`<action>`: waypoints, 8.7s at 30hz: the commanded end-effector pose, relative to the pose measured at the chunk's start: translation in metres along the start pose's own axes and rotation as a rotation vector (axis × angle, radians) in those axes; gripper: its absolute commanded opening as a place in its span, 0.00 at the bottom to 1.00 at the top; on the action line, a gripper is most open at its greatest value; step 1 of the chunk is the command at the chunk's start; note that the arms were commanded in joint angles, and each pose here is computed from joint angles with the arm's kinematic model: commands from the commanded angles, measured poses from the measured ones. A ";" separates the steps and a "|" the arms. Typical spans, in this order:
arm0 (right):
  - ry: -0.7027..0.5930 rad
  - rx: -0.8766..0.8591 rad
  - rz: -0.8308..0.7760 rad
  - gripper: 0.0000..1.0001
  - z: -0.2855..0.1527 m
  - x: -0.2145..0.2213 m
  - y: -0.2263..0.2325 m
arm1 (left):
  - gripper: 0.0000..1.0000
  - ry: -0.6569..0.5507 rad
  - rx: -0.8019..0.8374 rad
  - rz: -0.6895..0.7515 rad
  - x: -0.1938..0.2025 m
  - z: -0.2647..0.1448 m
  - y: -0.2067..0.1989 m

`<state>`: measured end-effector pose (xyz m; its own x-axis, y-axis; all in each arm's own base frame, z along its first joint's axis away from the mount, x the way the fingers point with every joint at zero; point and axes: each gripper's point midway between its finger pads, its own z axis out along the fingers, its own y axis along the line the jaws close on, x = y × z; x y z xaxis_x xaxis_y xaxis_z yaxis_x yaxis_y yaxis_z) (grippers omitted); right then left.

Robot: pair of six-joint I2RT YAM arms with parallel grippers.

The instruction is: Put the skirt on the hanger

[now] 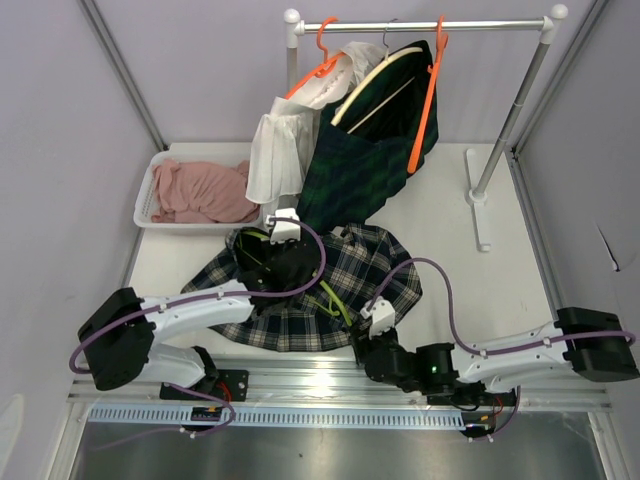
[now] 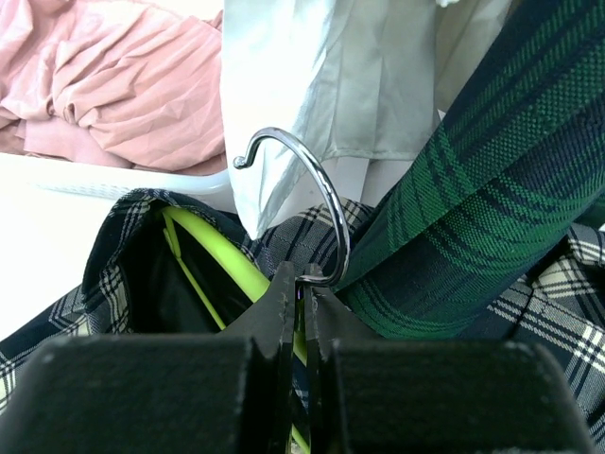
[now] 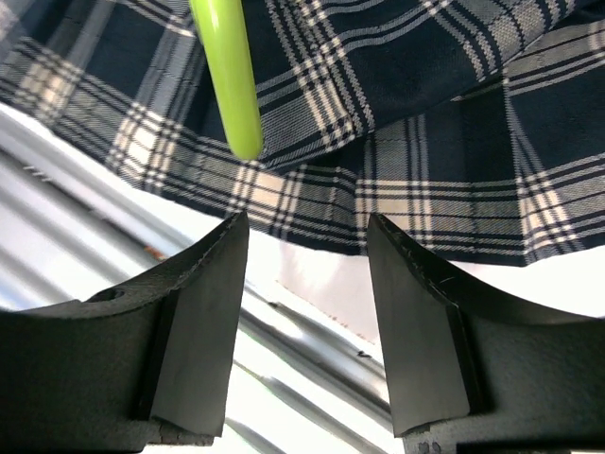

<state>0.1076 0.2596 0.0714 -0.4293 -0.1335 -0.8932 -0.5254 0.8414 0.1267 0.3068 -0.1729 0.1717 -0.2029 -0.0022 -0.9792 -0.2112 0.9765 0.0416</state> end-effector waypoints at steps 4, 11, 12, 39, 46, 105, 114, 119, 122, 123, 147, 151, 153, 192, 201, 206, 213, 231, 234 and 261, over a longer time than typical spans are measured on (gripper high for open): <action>-0.117 0.110 0.013 0.64 0.008 -0.032 0.008 | 0.00 -0.007 -0.014 -0.027 -0.013 0.004 -0.001; -0.164 0.136 0.019 0.65 0.012 -0.036 0.016 | 0.00 -0.001 -0.009 -0.021 -0.012 0.005 -0.001; -0.160 0.155 0.003 0.65 0.015 -0.032 0.014 | 0.00 0.000 -0.008 -0.021 -0.012 0.006 -0.001; -0.187 0.329 0.073 0.00 0.004 -0.028 -0.032 | 0.00 -0.001 0.014 -0.048 -0.015 0.006 0.004; -0.030 0.118 0.151 0.00 0.006 -0.041 -0.022 | 0.00 -0.068 0.006 -0.086 -0.027 0.004 0.014; 0.382 -0.113 0.338 0.00 -0.053 -0.113 -0.022 | 0.00 -0.338 -0.118 -0.123 -0.059 -0.031 0.028; 0.347 -0.192 0.376 0.00 -0.058 -0.157 -0.015 | 0.00 -0.394 -0.024 -0.047 -0.079 -0.045 0.003; 0.365 -0.191 0.389 0.00 -0.049 -0.173 -0.025 | 0.00 -0.428 0.009 -0.036 -0.089 -0.051 0.004; 0.339 -0.211 0.422 0.00 -0.044 -0.195 -0.032 | 0.00 -0.459 0.041 -0.021 -0.098 -0.059 0.004; 0.331 -0.225 0.440 0.00 -0.043 -0.203 -0.034 | 0.00 -0.473 0.056 -0.012 -0.101 -0.061 0.002; 0.242 -0.153 0.444 0.00 -0.027 -0.282 -0.077 | 0.00 -0.355 0.948 0.275 -0.090 -0.147 -0.112; 0.254 -0.112 0.447 0.00 -0.029 -0.277 -0.087 | 0.00 -0.302 1.049 0.305 -0.082 -0.157 -0.116; 0.238 -0.101 0.449 0.00 -0.034 -0.281 -0.091 | 0.00 -0.297 1.042 0.303 -0.083 -0.154 -0.113; 0.289 0.234 0.360 0.01 -0.046 -0.251 -0.119 | 0.00 -0.175 1.114 0.192 -0.066 -0.136 -0.137; 0.337 0.258 0.496 0.29 -0.073 -0.179 -0.153 | 0.00 -0.112 1.028 0.221 -0.045 -0.105 -0.134; 0.392 0.259 0.563 0.34 -0.077 -0.126 -0.158 | 0.00 -0.085 1.019 0.218 -0.038 -0.099 -0.137; 0.379 0.258 0.602 0.34 -0.067 -0.112 -0.162 | 0.00 -0.076 1.023 0.222 -0.037 -0.099 -0.137; 0.235 0.479 0.726 0.43 -0.014 -0.073 -0.216 | 0.00 -0.065 1.036 0.224 -0.036 -0.099 -0.140; 0.206 0.492 0.721 0.44 -0.010 -0.074 -0.222 | 0.00 -0.067 1.039 0.222 -0.037 -0.100 -0.140; 0.149 0.545 0.639 0.00 -0.001 -0.089 -0.236 | 0.00 -0.071 1.069 0.222 -0.047 -0.106 -0.142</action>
<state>0.2571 0.0755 0.0915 -0.6968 0.4287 -0.5751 0.2801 0.9007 0.3320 0.2381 -0.3263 0.1934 -0.1095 0.2677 -0.9572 0.7732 0.6281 0.0872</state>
